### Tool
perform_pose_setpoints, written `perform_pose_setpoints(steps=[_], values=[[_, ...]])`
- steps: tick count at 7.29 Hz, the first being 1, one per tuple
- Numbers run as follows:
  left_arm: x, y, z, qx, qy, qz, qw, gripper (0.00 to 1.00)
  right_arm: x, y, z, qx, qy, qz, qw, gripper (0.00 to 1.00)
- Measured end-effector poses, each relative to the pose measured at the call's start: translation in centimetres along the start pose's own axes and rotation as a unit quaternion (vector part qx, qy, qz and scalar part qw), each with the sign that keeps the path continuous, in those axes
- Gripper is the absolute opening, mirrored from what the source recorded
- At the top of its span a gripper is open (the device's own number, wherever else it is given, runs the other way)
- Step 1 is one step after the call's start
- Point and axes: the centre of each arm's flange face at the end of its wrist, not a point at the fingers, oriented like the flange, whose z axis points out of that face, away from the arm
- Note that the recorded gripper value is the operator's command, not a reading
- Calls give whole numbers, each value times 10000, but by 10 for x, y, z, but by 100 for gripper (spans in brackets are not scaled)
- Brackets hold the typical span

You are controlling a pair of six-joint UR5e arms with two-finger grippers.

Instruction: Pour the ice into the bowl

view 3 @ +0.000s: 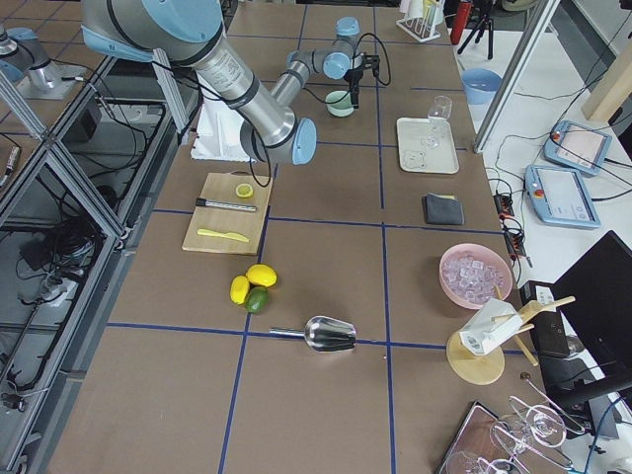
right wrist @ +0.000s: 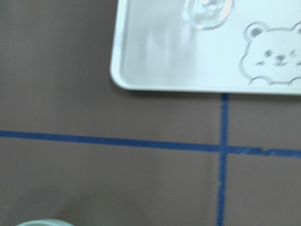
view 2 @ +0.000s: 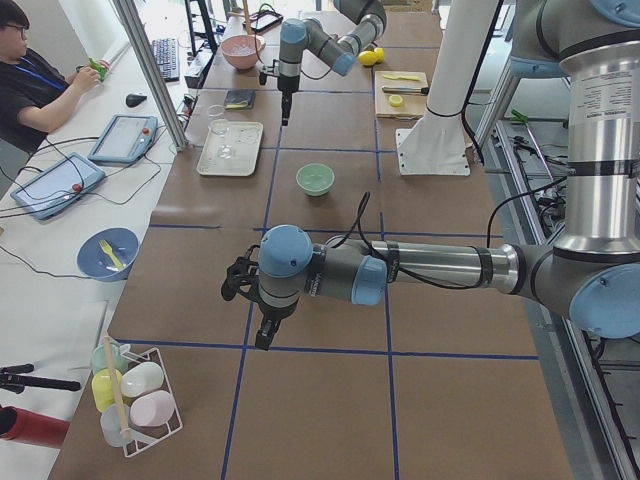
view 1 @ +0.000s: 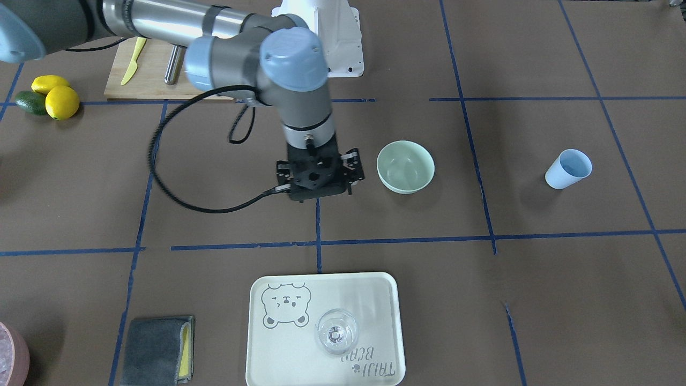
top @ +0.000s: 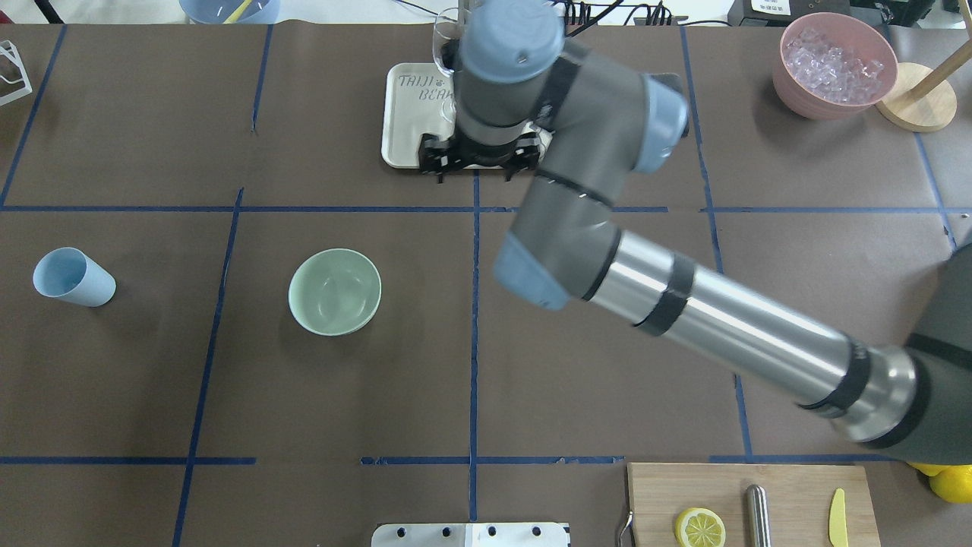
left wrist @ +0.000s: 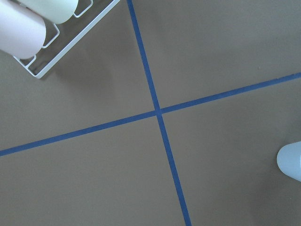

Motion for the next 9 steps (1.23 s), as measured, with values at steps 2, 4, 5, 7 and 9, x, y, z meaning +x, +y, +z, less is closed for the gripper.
perform_pose_setpoints(steps=[2,4,5,7,9], values=[[6,-7,-5,244,-41,253,9994,100,179,-37,-47,-175,194,-758,9968,100],[10,-11,-10,471,-97,488,9977,100,368,-43,-79,-388,535,-1723,9828,100],[13,-15,-14,653,-130,683,9954,100,459,-29,-97,-502,646,-1986,9767,100],[23,-35,-26,1385,-240,1455,9793,100,605,22,-137,-604,789,-1910,9765,100],[49,-52,-34,2032,-43,1247,9711,100,676,71,-156,-604,857,-1534,9826,100]])
